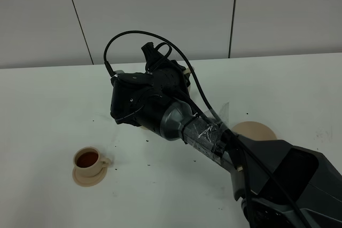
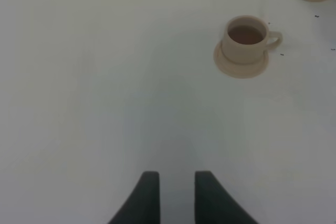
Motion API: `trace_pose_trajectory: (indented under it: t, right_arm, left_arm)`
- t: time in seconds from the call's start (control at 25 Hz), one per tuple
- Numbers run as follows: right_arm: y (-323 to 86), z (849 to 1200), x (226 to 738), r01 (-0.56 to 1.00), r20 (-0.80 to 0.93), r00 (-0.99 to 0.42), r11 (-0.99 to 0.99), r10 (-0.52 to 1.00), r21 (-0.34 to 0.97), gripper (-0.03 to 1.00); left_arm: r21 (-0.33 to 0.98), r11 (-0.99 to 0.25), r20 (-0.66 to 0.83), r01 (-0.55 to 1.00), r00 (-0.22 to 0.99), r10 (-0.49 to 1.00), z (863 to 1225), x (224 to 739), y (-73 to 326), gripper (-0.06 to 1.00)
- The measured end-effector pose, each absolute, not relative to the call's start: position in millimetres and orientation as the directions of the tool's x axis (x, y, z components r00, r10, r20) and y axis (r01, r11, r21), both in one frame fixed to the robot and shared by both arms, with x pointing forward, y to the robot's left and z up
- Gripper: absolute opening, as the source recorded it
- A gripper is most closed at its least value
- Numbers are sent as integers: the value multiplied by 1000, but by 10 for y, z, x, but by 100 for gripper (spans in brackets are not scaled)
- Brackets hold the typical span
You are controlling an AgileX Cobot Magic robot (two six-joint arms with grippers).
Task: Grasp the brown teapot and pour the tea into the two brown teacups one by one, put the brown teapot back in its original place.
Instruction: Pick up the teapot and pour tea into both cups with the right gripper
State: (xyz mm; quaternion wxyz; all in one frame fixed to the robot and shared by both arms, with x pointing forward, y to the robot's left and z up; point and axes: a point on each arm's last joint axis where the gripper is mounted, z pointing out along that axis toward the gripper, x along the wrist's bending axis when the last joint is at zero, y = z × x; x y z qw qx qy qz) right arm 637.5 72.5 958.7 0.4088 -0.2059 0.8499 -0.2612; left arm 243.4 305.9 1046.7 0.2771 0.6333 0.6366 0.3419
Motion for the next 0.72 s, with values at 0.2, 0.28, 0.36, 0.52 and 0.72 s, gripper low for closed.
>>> trace_pose_trajectory:
  t: [0.2,0.28,0.36,0.52,0.72]
  right_arm:
    - [723,9592,6378,-145,-575,-574,763,-584,-630,10]
    - [722,9595,6380,-145,-574,-571,760,-587,-633,10]
    - [721,9600,6382,-142,-574,-568,758,-589,-637,10]
    - [719,9606,6385,-139,-575,-564,754,-593,-642,10]
    - [720,9606,6386,-139,-575,-564,754,-593,-642,10]
  left_arm:
    - [786,-36,80,617,-44,996,10467,2434,3059,24]
    - [786,-36,80,617,-44,996,10467,2434,3059,24]
    - [786,-36,80,617,-44,996,10467,2434,3059,24]
    - [786,-36,80,617,-44,996,10467,2434,3059,24]
    - [786,-36,80,617,-44,996,10467,2434,3059,24]
